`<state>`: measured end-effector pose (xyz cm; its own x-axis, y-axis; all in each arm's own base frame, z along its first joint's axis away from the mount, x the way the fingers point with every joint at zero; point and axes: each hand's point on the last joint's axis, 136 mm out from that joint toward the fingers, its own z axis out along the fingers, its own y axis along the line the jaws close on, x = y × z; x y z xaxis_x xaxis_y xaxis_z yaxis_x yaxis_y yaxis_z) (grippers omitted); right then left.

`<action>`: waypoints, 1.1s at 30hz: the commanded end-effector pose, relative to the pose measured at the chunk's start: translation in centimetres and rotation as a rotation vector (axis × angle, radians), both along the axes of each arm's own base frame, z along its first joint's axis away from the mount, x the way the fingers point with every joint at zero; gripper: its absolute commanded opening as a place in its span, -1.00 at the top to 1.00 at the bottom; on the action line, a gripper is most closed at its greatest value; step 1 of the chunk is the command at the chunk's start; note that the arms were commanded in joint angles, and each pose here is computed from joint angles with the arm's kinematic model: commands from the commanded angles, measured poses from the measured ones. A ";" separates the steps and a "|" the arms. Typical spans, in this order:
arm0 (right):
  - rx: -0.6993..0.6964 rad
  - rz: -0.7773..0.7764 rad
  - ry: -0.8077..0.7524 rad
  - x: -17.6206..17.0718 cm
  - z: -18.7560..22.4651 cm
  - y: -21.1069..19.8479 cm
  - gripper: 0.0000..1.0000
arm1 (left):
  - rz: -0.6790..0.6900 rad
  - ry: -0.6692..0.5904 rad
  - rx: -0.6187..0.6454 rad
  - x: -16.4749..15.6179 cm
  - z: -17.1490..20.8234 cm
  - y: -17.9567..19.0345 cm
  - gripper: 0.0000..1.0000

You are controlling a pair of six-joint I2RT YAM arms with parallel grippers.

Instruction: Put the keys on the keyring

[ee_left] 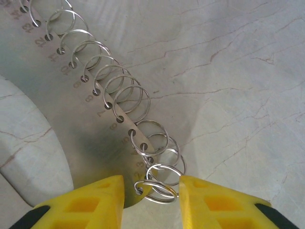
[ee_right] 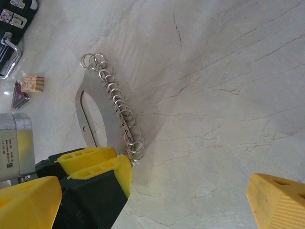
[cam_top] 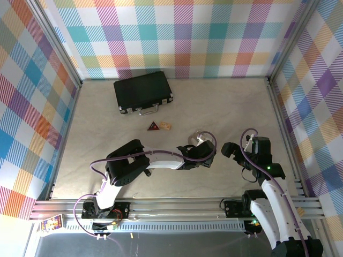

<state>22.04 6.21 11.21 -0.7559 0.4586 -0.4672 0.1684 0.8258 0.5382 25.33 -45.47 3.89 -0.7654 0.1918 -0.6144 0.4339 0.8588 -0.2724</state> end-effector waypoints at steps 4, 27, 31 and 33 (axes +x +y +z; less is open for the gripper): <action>0.005 0.012 -0.021 0.0 0.2 0.1 -0.98 | 0.012 -0.022 0.060 0.1 -1.3 0.6 0.28; 0.006 0.007 -0.025 0.0 0.2 0.0 -0.98 | 0.022 -0.036 0.080 -0.3 -0.7 2.4 0.43; 0.007 0.007 -0.026 0.1 0.3 0.0 -0.98 | 0.024 -0.038 0.090 -0.6 -0.7 3.3 0.45; 0.006 0.007 -0.026 0.1 0.3 0.0 -0.98 | 0.020 -0.038 0.095 -0.8 -0.6 3.7 0.47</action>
<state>22.07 6.08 11.41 -0.7481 0.4634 -0.4751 0.1675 0.8245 0.5404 25.21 -43.12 3.22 -0.7521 0.2006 -0.6278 0.4151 0.8840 -0.2149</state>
